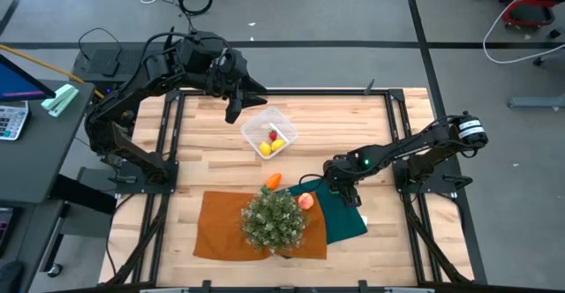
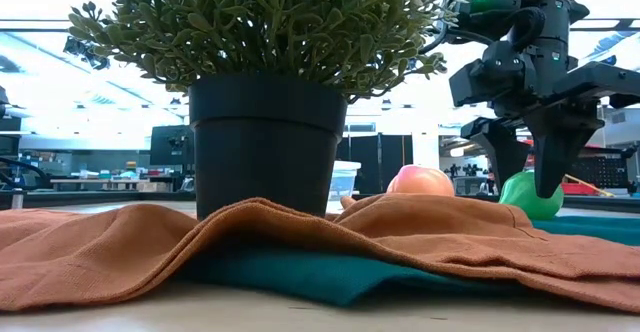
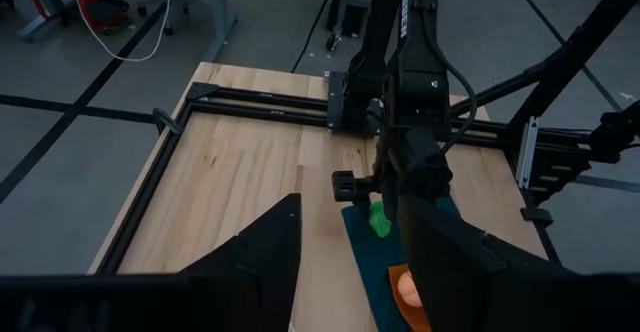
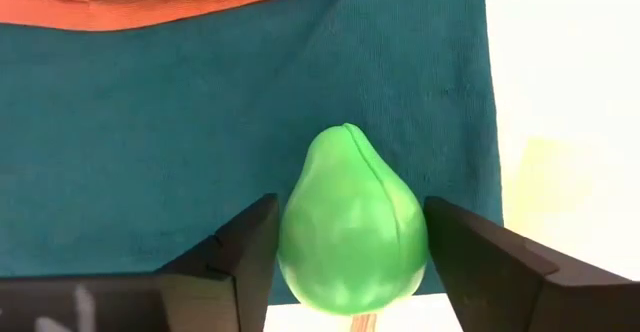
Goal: Pick and placing Produce into tupperware
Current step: Put the pear into the transparent container
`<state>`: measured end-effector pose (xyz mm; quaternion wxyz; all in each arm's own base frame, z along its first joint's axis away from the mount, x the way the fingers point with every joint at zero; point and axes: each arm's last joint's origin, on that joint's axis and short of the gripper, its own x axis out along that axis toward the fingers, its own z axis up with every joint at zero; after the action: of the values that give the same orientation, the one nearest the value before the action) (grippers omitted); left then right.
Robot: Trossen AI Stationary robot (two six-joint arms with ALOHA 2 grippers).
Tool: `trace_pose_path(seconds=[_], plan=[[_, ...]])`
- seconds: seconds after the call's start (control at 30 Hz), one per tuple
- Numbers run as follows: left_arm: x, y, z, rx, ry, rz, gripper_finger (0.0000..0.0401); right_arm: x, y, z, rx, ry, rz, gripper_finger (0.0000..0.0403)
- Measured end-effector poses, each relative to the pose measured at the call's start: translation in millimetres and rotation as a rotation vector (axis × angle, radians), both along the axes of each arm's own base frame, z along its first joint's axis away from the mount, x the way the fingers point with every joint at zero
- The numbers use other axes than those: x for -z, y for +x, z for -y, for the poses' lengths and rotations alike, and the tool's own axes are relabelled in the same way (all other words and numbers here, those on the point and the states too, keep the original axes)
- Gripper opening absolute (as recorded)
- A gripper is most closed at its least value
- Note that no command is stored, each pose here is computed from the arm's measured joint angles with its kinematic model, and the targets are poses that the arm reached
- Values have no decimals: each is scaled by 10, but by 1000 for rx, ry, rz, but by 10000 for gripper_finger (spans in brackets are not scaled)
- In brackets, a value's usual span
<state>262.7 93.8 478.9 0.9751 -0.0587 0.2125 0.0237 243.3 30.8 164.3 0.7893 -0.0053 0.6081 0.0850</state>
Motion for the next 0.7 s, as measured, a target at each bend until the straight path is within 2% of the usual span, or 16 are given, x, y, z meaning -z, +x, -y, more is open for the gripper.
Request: trace_pose_path(seconds=[0.2, 0.5, 0.7], plan=[[0, 0, 1, 0, 0, 0, 176, -2, -1, 0, 0, 0, 1, 185], [0, 0, 1, 0, 0, 0, 176, -3, 0, 0, 0, -1, 0, 182], [0, 0, 1, 0, 0, 0, 173, -98, 57, 0, 5, -15, 19, 182]])
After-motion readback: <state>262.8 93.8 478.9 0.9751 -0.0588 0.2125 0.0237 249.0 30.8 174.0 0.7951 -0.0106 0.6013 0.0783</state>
